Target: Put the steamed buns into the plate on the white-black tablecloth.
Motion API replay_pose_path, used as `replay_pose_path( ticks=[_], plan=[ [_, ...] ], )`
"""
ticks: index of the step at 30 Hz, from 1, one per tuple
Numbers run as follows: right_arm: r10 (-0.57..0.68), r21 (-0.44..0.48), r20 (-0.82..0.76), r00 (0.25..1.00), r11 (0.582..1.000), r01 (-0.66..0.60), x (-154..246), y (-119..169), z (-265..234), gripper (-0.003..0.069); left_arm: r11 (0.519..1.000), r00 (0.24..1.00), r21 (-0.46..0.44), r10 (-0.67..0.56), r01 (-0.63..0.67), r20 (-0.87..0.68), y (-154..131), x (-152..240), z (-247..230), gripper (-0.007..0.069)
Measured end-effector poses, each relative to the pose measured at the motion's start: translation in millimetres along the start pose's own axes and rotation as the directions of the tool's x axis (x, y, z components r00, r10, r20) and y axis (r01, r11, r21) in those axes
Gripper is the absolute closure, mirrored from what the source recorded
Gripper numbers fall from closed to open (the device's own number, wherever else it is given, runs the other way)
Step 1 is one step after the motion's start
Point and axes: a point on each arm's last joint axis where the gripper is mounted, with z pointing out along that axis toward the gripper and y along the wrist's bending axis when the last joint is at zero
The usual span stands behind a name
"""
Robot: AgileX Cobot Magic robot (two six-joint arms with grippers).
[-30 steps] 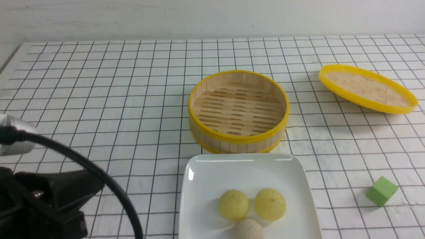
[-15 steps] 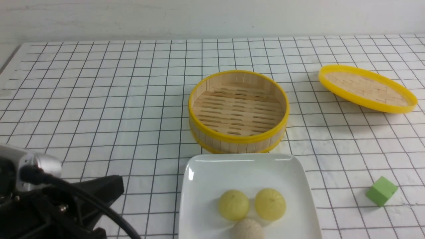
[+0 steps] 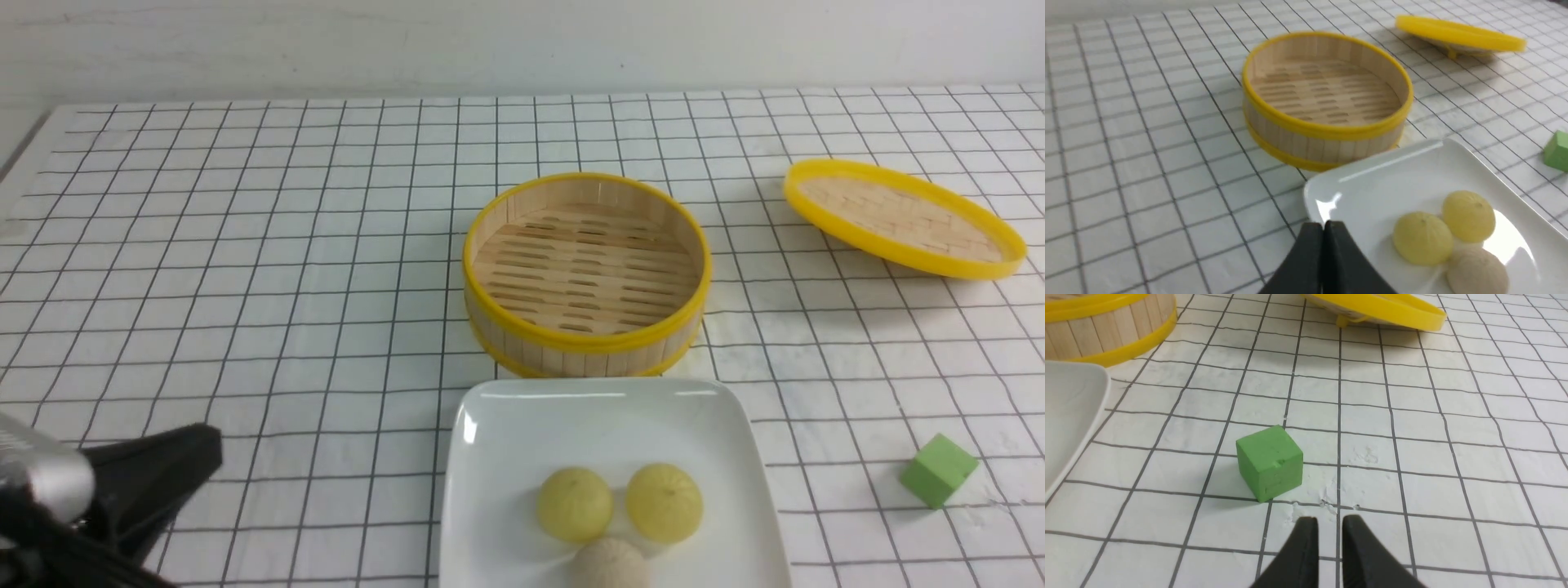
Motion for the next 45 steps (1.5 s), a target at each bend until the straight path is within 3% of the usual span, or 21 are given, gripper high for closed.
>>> replay_pose_path(
  ticks=[3, 6, 7, 10, 14, 25, 45],
  plan=[
    [0.000, 0.000, 0.000, 1.000, 1.000, 0.000, 0.0, 0.0, 0.0, 0.0538, 0.995, 0.999, -0.094, 0.014, -0.011, 0.034, 9.3, 11.4, -4.0, 0.0600],
    [0.000, 0.000, 0.000, 1.000, 1.000, 0.000, 0.0, 0.0, 0.0, 0.0533, 0.963, 0.998, -0.270, 0.013, 0.006, 0.067, 22.3, 40.5, -14.1, 0.0594],
    [0.000, 0.000, 0.000, 1.000, 1.000, 0.000, 0.0, 0.0, 0.0, 0.0533, 0.960, 0.998, -0.280, 0.011, 0.009, 0.070, 22.9, 42.1, -14.8, 0.0594],
    [0.000, 0.000, 0.000, 1.000, 1.000, 0.000, 0.0, 0.0, 0.0, 0.0528, 0.906, 0.995, -0.419, -0.024, 0.062, 0.095, 29.4, 68.1, -22.6, 0.0592],
    [0.000, 0.000, 0.000, 1.000, 1.000, 0.000, 0.0, 0.0, 0.0, 0.0524, 0.852, 0.995, -0.515, -0.074, 0.099, 0.069, 33.5, 96.5, -23.9, 0.0588],
    [0.000, 0.000, 0.000, 1.000, 1.000, 0.000, 0.0, 0.0, 0.0, 0.0513, 0.817, 0.979, -0.543, -0.197, 0.192, 0.049, 37.4, 120.6, -18.4, 0.0578],
    [0.000, 0.000, 0.000, 1.000, 1.000, 0.000, 0.0, 0.0, 0.0, 0.0484, 0.844, 0.983, -0.509, -0.178, 0.171, 0.036, 35.9, 120.2, -17.4, 0.0571]
  ],
)
